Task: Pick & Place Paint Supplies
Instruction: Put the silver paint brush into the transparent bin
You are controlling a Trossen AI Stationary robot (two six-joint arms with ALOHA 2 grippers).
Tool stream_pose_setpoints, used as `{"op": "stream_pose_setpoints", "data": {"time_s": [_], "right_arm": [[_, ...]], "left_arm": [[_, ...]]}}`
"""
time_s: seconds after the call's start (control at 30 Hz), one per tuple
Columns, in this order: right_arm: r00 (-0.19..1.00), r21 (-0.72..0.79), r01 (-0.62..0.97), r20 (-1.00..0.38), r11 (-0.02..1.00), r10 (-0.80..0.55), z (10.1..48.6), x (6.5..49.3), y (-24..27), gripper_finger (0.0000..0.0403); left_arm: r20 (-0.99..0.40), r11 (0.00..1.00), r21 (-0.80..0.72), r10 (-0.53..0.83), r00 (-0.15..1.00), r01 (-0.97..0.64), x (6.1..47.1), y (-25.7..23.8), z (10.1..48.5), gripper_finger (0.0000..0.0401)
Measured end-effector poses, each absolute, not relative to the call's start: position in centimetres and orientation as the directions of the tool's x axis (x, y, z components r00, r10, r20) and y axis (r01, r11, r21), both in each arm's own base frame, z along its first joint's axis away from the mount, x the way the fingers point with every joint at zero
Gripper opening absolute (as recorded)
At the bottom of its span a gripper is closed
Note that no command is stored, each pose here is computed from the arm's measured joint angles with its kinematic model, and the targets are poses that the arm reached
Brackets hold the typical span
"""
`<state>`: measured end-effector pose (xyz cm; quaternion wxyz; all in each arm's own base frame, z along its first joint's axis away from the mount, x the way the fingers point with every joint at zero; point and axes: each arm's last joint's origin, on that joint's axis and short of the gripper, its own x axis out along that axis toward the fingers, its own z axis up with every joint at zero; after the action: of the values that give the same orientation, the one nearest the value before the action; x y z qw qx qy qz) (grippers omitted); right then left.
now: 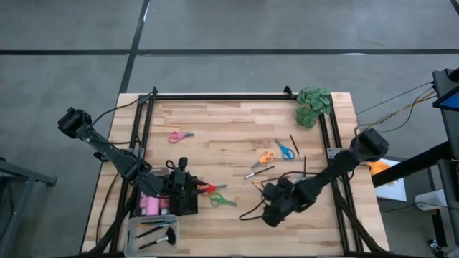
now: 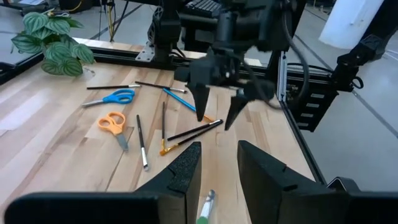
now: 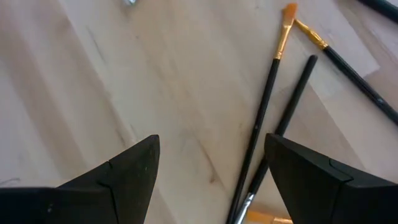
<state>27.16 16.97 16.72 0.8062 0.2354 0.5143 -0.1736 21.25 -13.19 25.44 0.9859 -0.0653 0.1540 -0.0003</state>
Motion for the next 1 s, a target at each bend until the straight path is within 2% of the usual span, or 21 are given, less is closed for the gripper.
{"op": "stream_pose_setpoints", "data": {"time_s": [0.23,0.57,1.0], "right_arm": [[0.266,0.06,0.551,-0.958,0.832,-0.107,16.1,29.1,16.4,0.0288],[0.198,0.055,0.523,-0.978,0.85,-0.059,14.7,30.3,15.5,0.0288],[0.269,0.157,0.474,-0.963,0.866,0.027,14.5,30.8,15.8,0.0288]], "left_arm": [[-0.308,0.992,-0.126,-0.02,0.951,-0.02,21.2,-13.2,25.4,0.0104],[-0.314,0.992,-0.124,-0.018,0.949,-0.022,21.2,-13.2,25.3,0.0104],[-0.315,0.992,-0.122,-0.018,0.949,-0.022,21.2,-13.2,25.3,0.0104]]}}
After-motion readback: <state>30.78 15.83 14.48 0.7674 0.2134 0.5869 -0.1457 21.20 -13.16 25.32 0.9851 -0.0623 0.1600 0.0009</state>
